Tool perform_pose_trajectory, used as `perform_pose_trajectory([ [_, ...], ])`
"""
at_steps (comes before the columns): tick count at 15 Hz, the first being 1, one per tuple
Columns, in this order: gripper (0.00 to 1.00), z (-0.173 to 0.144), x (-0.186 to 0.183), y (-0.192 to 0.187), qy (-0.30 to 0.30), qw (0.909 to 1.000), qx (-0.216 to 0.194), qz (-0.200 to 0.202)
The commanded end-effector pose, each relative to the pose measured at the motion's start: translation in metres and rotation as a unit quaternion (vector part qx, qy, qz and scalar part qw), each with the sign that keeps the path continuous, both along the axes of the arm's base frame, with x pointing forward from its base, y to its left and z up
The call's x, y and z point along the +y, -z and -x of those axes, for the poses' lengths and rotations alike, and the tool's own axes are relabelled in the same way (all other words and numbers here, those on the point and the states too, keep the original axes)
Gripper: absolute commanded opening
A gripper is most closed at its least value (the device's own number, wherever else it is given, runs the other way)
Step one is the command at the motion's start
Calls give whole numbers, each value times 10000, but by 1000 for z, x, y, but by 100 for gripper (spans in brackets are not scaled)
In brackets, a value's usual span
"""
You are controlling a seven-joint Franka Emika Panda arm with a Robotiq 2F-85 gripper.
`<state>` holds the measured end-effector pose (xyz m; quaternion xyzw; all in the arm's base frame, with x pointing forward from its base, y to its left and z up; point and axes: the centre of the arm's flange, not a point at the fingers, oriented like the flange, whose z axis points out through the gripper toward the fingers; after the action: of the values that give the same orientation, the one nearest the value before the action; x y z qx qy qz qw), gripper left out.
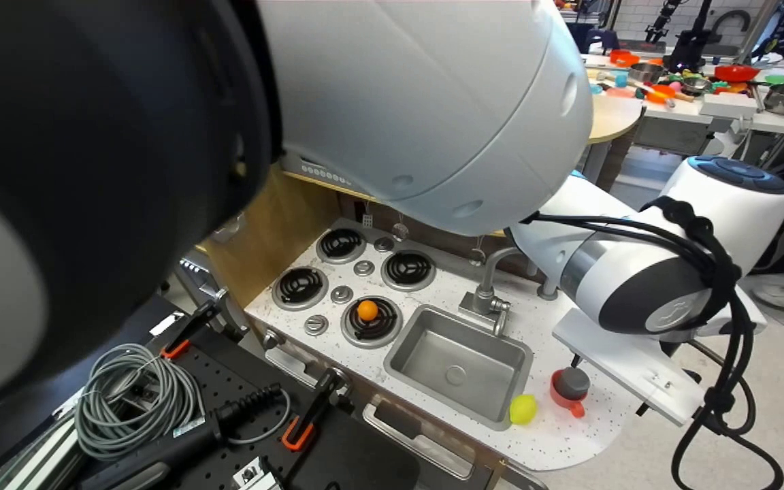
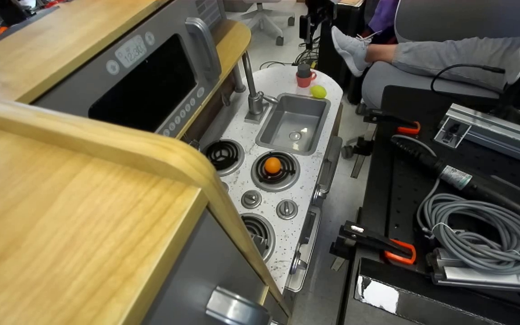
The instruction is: Remove the grey cup from the orange cup.
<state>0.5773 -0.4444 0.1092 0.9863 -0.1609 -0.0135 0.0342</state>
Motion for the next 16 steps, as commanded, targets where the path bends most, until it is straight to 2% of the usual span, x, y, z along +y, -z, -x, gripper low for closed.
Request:
perform_pose_trajectory([
  [1,100,-24,-10,17,-132,9998,-119,7],
  [8,100,-37,-1,38,-396,9990,-204,55],
  [16,100,-46,17,58,-832,9961,-228,-165],
])
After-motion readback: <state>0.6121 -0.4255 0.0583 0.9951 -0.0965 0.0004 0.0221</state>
